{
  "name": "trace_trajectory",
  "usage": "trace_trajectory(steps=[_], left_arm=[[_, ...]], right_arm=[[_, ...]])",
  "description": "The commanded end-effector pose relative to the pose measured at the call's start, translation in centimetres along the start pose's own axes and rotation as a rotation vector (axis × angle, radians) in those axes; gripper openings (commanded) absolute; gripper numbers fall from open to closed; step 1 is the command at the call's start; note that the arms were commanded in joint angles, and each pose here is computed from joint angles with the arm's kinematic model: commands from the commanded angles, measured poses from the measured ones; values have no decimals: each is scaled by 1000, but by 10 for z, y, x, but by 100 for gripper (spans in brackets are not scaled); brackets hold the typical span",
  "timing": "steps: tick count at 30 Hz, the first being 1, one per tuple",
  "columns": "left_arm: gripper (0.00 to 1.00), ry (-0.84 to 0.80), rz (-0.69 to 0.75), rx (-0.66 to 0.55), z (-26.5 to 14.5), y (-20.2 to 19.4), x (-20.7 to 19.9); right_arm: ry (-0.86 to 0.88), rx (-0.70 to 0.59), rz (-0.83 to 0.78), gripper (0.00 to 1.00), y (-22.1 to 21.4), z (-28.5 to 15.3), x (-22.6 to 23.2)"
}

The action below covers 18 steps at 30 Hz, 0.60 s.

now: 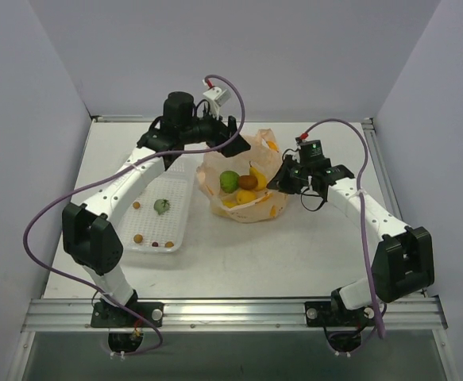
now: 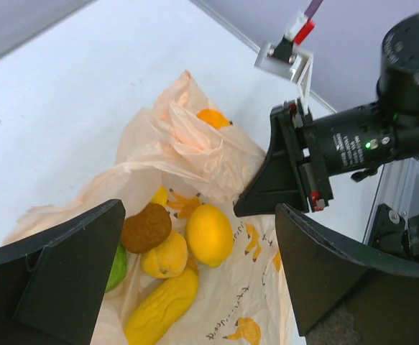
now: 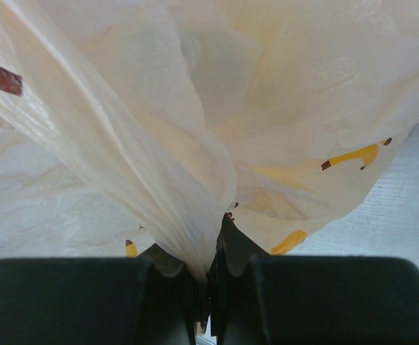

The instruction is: Place the fake fruits into the plastic bag and tie a complex knot

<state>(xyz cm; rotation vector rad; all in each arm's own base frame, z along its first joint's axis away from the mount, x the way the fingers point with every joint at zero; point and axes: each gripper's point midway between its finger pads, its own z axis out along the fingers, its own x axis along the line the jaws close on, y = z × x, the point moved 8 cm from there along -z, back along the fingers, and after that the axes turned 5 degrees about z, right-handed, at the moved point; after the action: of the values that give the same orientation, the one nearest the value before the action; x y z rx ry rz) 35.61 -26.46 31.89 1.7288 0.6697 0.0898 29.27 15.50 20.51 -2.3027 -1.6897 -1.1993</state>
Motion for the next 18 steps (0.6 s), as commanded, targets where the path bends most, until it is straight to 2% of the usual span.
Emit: trace_trajectory(steps=[1, 8, 18], left_arm=[[97, 4, 51, -100, -25, 43, -15], [96, 82, -30, -78, -16, 39, -5], [96, 68, -113, -62, 9, 28, 2]], right_arm=[[69, -62, 17, 0, 5, -9, 15], [90, -77, 20, 0, 6, -8, 22], [134, -98, -30, 0, -1, -12, 32]])
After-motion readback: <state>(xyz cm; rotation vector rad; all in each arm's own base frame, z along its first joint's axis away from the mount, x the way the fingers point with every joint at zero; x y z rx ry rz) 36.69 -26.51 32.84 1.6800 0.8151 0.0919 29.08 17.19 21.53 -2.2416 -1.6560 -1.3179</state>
